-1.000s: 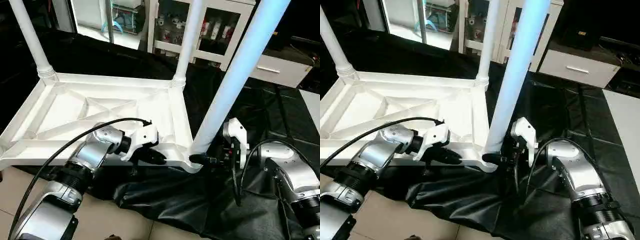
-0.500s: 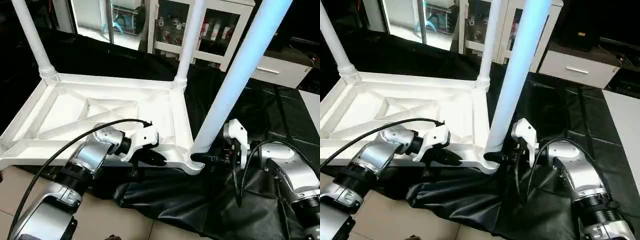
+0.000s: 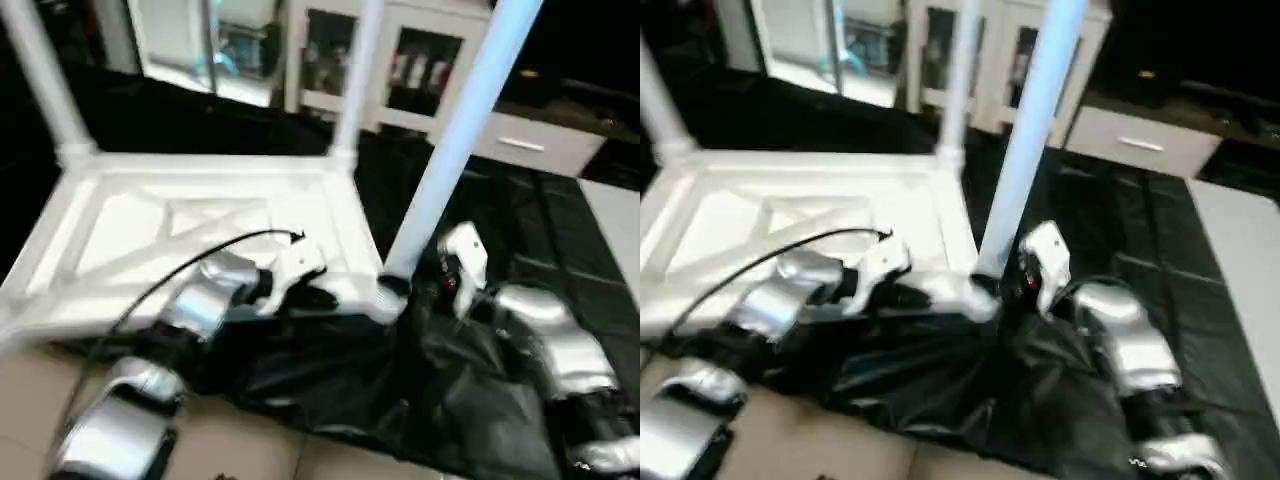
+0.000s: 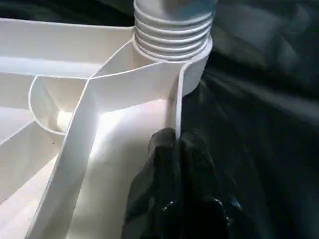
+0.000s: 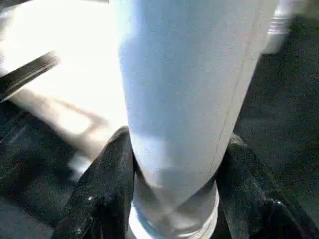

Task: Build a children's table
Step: Rotate leg to tighten

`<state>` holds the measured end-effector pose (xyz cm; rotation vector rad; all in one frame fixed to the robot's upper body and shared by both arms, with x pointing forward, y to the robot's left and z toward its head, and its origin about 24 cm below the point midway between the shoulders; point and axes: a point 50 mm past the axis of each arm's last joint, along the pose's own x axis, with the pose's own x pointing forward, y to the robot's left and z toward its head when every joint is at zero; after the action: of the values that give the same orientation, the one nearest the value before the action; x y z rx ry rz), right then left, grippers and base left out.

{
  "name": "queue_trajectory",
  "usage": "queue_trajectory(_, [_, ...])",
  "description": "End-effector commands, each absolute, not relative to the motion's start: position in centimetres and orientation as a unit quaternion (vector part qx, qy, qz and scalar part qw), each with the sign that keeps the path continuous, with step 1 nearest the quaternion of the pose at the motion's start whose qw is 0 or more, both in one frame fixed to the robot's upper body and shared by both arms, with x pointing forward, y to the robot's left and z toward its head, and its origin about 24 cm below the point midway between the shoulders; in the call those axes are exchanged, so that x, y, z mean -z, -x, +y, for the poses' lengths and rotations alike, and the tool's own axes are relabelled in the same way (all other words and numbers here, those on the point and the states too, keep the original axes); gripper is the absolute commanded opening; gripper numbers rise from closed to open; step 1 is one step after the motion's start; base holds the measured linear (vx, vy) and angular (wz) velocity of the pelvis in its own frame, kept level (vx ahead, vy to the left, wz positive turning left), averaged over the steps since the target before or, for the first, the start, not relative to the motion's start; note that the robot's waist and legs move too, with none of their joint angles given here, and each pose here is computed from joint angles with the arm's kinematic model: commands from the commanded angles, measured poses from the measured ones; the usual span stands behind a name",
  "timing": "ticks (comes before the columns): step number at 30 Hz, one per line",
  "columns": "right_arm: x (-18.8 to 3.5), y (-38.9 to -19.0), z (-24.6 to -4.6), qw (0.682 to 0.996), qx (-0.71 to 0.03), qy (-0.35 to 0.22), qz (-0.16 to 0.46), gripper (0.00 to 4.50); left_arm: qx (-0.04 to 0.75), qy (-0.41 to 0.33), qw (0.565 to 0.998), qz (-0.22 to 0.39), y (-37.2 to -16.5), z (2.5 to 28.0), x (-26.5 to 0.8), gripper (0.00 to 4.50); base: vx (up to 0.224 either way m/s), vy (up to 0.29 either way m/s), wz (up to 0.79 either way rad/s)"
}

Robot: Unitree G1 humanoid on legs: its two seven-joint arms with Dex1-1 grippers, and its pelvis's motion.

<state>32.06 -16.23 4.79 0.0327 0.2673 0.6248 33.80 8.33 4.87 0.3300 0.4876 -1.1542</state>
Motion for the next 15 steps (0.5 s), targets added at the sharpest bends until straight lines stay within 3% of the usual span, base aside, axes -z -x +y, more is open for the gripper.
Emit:
queue_trajectory(1, [-1.3, -31.4, -17.4, 0.951, -0.217, -0.023, 0.218, 1.9, 0.505, -0.123, 0.83, 0.203, -34.8, 7.3, -6.0, 0.0, 0.0, 0.0, 0.0])
queue_trajectory(2, [-1.2, -31.6, -17.3, 0.955, -0.199, -0.021, 0.219, 1.9, 0.495, -0.121, 0.837, 0.202, -35.0, 7.2, -6.1, 0.0, 0.0, 0.0, 0.0])
queue_trajectory(3, [-0.7, -32.4, -16.6, 0.97, -0.102, -0.014, 0.218, 1.9, 0.425, -0.113, 0.875, 0.2, -36.1, 6.4, -6.5, 0.0, 0.0, 0.0, 0.0])
queue_trajectory(4, [-0.7, -32.4, -16.6, 0.97, -0.102, -0.014, 0.218, 1.9, 0.425, -0.113, 0.875, 0.2, -36.1, 6.4, -6.5, 0.0, 0.0, 0.0, 0.0])
queue_trajectory(6, [-0.4, -33.0, -14.8, 0.977, -0.03, -0.007, 0.213, 1.89, 0.354, -0.119, 0.909, 0.185, -37.1, 5.5, -7.1, 0.0, 0.0, 0.0, 0.0])
queue_trajectory(9, [-0.3, -33.3, -13.0, 0.977, -0.006, -0.008, 0.212, 1.89, 0.329, -0.113, 0.921, 0.173, -37.5, 4.5, -7.5, 0.0, 0.0, 0.0, 0.0])
queue_trajectory(15, [-1.4, -34.5, -11.8, 0.98, 0.022, -0.051, 0.19, 1.89, 0.331, -0.145, 0.917, 0.167, -37.6, 4.2, -7.5, 0.0, 0.0, 0.0, 0.0])
